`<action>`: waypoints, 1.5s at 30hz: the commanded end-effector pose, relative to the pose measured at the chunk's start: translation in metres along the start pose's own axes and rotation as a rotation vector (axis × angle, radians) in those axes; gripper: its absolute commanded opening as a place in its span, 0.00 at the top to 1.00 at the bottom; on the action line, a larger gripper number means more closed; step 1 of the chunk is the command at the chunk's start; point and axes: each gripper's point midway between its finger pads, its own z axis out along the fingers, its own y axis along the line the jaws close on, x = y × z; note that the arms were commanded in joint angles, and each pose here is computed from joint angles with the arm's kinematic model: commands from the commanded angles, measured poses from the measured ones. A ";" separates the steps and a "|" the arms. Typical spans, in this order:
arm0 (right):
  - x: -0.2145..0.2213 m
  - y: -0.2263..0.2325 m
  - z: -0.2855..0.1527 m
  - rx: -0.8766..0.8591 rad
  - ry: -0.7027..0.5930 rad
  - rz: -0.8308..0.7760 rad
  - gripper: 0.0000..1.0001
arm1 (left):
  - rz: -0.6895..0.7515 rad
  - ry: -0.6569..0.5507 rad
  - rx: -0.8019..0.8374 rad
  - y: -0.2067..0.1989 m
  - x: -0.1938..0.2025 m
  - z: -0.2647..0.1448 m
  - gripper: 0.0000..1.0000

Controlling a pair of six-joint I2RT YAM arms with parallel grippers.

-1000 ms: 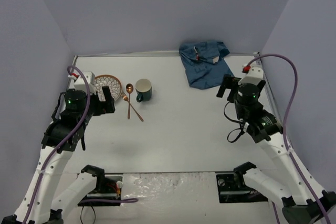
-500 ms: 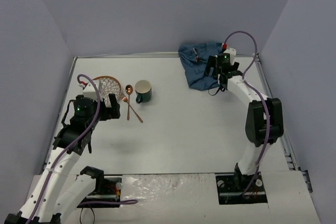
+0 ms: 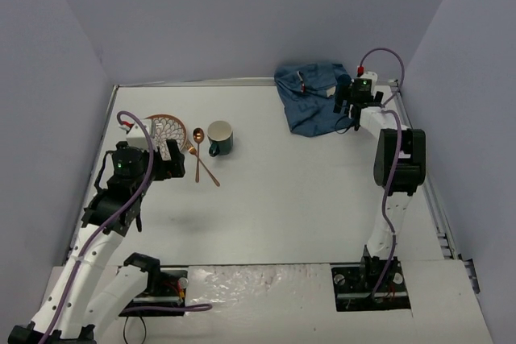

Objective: Set the dinner table for one person

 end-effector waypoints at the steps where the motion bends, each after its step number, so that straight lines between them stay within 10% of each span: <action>1: -0.041 -0.008 0.020 -0.047 -0.102 0.013 0.00 | 0.004 -0.085 0.018 -0.006 -0.026 0.001 0.03; 33: 0.047 -0.009 0.023 -0.131 0.133 -0.003 0.15 | 0.004 -0.072 0.008 -0.004 -0.023 0.002 0.03; 37: 0.052 -0.008 0.024 -0.111 0.160 -0.013 0.22 | 0.004 -0.071 0.009 -0.004 -0.023 0.002 0.03; 45: 0.065 -0.004 0.032 -0.126 0.221 -0.012 0.69 | 0.005 -0.079 0.012 -0.004 -0.025 0.000 0.03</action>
